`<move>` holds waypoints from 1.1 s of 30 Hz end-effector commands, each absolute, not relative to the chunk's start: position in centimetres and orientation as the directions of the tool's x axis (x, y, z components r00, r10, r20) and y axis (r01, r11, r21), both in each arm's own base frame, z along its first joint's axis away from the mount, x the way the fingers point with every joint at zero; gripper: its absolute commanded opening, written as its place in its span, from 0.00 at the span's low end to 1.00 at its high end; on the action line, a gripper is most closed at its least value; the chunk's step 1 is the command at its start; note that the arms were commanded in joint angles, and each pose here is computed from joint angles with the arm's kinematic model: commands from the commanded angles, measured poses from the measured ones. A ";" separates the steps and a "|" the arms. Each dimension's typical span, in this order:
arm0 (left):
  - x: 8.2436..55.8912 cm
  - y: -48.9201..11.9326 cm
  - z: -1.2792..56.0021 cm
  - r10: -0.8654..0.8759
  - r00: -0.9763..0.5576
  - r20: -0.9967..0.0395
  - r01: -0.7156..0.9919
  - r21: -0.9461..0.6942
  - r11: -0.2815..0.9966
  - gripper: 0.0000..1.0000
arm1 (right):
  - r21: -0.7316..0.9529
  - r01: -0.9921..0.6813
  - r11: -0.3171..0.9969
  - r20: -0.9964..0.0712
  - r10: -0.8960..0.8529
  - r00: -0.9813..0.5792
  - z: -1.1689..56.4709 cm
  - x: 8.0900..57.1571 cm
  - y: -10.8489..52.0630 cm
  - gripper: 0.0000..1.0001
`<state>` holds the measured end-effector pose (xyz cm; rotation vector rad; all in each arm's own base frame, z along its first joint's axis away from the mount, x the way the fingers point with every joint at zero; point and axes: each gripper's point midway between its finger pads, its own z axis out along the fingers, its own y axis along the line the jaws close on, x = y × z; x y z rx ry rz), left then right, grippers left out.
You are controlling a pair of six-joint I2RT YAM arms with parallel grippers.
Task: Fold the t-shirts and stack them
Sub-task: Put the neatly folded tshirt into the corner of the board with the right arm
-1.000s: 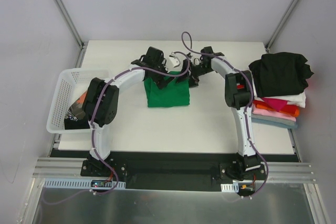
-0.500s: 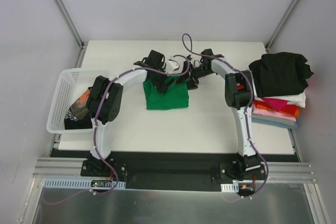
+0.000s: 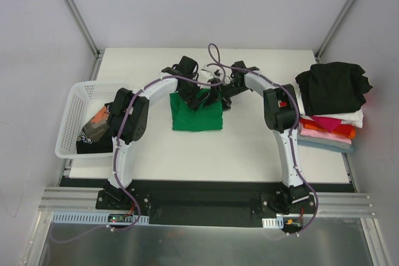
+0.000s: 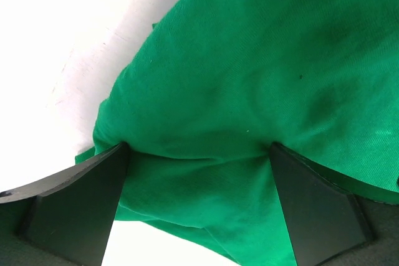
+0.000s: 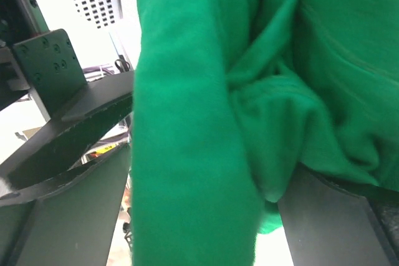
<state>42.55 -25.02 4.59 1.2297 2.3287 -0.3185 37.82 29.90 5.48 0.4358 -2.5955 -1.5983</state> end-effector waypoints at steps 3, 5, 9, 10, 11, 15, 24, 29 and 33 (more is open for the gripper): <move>41.5 -25.8 4.9 0.715 -0.495 -0.494 0.826 -0.010 0.564 0.96 | 0.849 -0.283 0.446 -0.138 -0.329 -0.934 5.8 36.3 30.8 0.91; 41.7 -25.7 5.0 0.717 -0.492 -0.494 0.825 0.000 0.565 0.96 | 0.848 -0.282 0.450 -0.137 -0.329 -0.935 5.7 36.4 30.7 0.87; 41.6 -25.5 5.0 0.720 -0.491 -0.490 0.825 0.006 0.565 0.96 | 0.845 -0.279 0.455 -0.127 -0.337 -0.933 5.3 36.2 30.5 0.60; 41.6 -25.4 5.0 0.721 -0.491 -0.488 0.824 0.008 0.567 0.96 | 0.844 -0.280 0.458 -0.126 -0.339 -0.932 5.2 36.2 30.4 0.46; 41.6 -25.3 5.0 0.723 -0.490 -0.487 0.824 0.012 0.567 0.96 | 0.843 -0.277 0.461 -0.118 -0.345 -0.931 5.2 36.0 30.4 0.38; 41.9 -24.9 5.6 0.728 -0.484 -0.486 0.820 0.040 0.572 0.96 | 0.829 -0.285 0.482 -0.112 -0.356 -0.928 4.8 35.8 30.0 0.01; 44.0 -22.5 8.9 0.710 -0.477 -0.519 0.773 0.138 0.620 0.96 | 0.729 -0.408 0.549 -0.224 -0.372 -0.901 7.7 36.2 28.4 0.01; 44.9 -20.4 9.9 0.724 -0.479 -0.497 0.737 0.220 0.639 0.95 | 0.681 -0.440 0.586 -0.269 -0.358 -0.894 10.1 36.6 27.9 0.01; 45.8 -18.7 10.7 0.729 -0.486 -0.482 0.704 0.279 0.653 0.95 | 0.615 -0.461 0.640 -0.304 -0.347 -0.887 11.3 37.1 27.0 0.01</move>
